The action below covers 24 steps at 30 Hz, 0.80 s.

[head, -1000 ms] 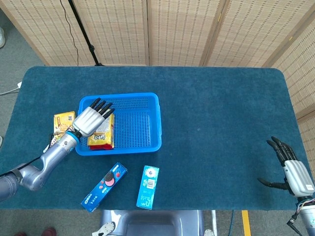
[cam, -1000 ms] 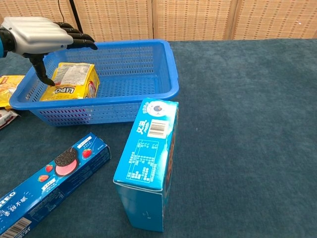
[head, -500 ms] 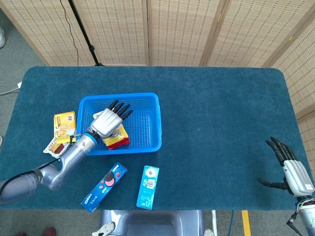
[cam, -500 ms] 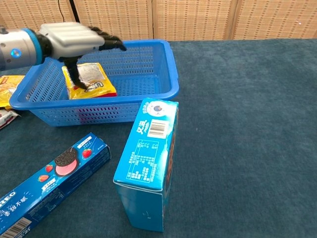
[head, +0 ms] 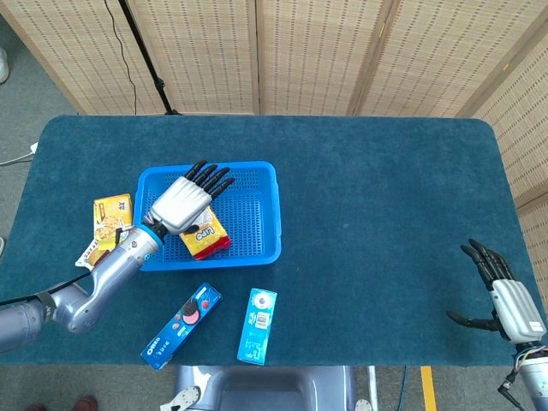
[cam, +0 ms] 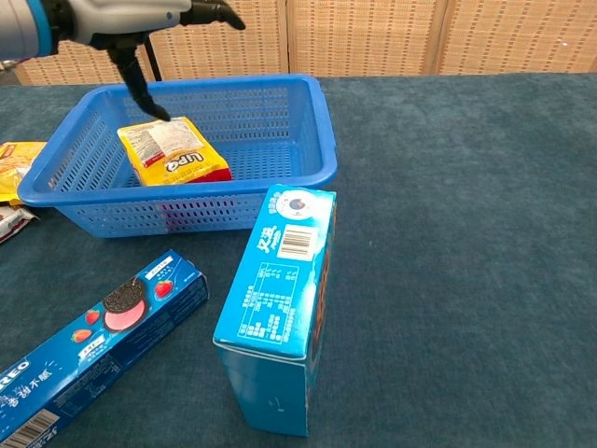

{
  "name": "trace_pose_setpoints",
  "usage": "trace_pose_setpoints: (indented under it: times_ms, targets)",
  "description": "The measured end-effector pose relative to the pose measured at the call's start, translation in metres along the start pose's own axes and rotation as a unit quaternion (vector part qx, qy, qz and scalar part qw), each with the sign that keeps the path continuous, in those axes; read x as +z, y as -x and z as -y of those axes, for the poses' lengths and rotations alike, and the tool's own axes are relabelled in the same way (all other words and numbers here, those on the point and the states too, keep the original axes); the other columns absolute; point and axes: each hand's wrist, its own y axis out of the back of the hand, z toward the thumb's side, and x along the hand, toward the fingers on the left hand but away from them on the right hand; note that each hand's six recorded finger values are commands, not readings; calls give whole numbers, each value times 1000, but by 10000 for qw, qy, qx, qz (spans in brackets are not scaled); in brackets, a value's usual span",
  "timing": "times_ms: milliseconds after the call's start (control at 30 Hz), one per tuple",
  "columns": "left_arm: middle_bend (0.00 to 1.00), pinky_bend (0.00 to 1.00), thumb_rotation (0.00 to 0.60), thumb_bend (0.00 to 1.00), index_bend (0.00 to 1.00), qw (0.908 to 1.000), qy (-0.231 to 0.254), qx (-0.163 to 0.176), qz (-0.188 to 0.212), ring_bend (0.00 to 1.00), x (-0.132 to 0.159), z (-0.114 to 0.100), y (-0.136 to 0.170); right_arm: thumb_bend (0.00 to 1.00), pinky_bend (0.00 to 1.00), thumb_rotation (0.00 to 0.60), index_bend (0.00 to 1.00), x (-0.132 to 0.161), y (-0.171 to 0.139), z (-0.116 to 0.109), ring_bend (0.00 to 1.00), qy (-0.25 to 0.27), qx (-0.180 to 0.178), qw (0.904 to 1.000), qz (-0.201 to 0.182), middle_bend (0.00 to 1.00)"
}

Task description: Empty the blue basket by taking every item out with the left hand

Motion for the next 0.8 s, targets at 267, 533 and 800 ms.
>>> trace_pose_setpoints:
  times_ms: [267,533,800]
  targets:
    - [0,0,600,0,0,9969,-493,-614,-48,0,-23,42,22,0,0,600,0,2,0,3,0,-34,46,10000,-9,0]
    - [0,0,600,0,0,9944,-695,-794,72,0,-24,64,21,0,0,600,0,0,1,4,0,-7,69,10000,66,0]
    - [0,0,600,0,0,9926,-764,-918,225,0,-10,76,12,0,0,600,0,-1,3,7,0,-3,120,9999,99,0]
